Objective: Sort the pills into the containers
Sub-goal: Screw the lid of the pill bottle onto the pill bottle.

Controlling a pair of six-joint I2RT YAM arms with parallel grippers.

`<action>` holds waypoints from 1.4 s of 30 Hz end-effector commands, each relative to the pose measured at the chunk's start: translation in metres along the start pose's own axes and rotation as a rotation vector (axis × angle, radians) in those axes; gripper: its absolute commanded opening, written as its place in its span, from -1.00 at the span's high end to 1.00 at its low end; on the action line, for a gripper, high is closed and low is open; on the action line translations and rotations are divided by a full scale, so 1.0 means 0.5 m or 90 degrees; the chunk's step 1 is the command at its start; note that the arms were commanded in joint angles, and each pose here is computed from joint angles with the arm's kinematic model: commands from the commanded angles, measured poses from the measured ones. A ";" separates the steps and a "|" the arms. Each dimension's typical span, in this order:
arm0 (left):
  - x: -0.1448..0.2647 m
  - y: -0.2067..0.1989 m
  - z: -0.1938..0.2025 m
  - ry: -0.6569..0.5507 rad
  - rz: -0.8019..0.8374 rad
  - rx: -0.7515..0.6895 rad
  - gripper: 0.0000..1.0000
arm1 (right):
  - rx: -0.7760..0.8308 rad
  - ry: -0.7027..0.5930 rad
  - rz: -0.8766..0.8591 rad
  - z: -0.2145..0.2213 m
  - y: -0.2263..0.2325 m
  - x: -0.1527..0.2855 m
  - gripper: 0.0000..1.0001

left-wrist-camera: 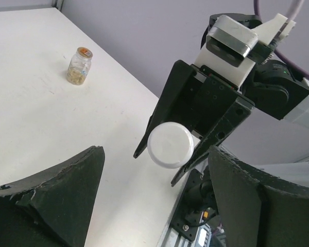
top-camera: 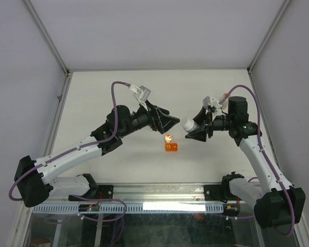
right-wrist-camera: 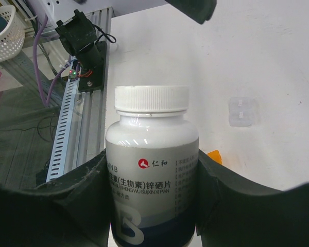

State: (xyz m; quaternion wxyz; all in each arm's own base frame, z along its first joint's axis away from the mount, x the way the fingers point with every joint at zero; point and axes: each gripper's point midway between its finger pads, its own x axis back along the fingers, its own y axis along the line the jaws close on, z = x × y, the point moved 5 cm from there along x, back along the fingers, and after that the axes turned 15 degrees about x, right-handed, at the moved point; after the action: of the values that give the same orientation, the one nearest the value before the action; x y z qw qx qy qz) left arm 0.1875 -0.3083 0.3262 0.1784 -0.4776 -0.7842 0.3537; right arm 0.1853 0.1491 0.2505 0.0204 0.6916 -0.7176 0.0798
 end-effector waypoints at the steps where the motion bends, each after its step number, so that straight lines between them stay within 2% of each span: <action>1: -0.034 -0.022 -0.011 0.010 0.011 -0.009 -0.64 | 0.059 -0.019 0.003 -0.039 -0.009 0.006 1.00; 11: -0.084 -0.048 0.031 0.080 0.054 0.005 -0.31 | 0.061 -0.021 0.000 -0.041 -0.007 0.005 1.00; 17: -0.088 -0.053 0.037 0.087 0.061 0.002 -0.21 | 0.060 -0.021 0.000 -0.040 -0.007 0.005 1.00; 33: -0.090 -0.060 0.070 0.162 0.113 -0.016 0.60 | 0.061 -0.022 -0.001 -0.041 -0.006 0.005 1.00; 37: -0.076 -0.063 0.091 0.202 0.210 -0.108 0.69 | 0.061 -0.023 -0.001 -0.042 -0.006 0.005 1.00; 42: -0.040 -0.037 0.143 0.293 0.425 -0.295 0.71 | 0.063 -0.024 -0.003 -0.044 -0.004 0.005 1.00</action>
State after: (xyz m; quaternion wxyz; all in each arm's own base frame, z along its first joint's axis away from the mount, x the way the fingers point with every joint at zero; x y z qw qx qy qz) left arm 0.1828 -0.3597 0.3088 0.1813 -0.6298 -0.7220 0.2219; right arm 0.1802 0.1489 0.2538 0.0136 0.7008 -0.7096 0.0714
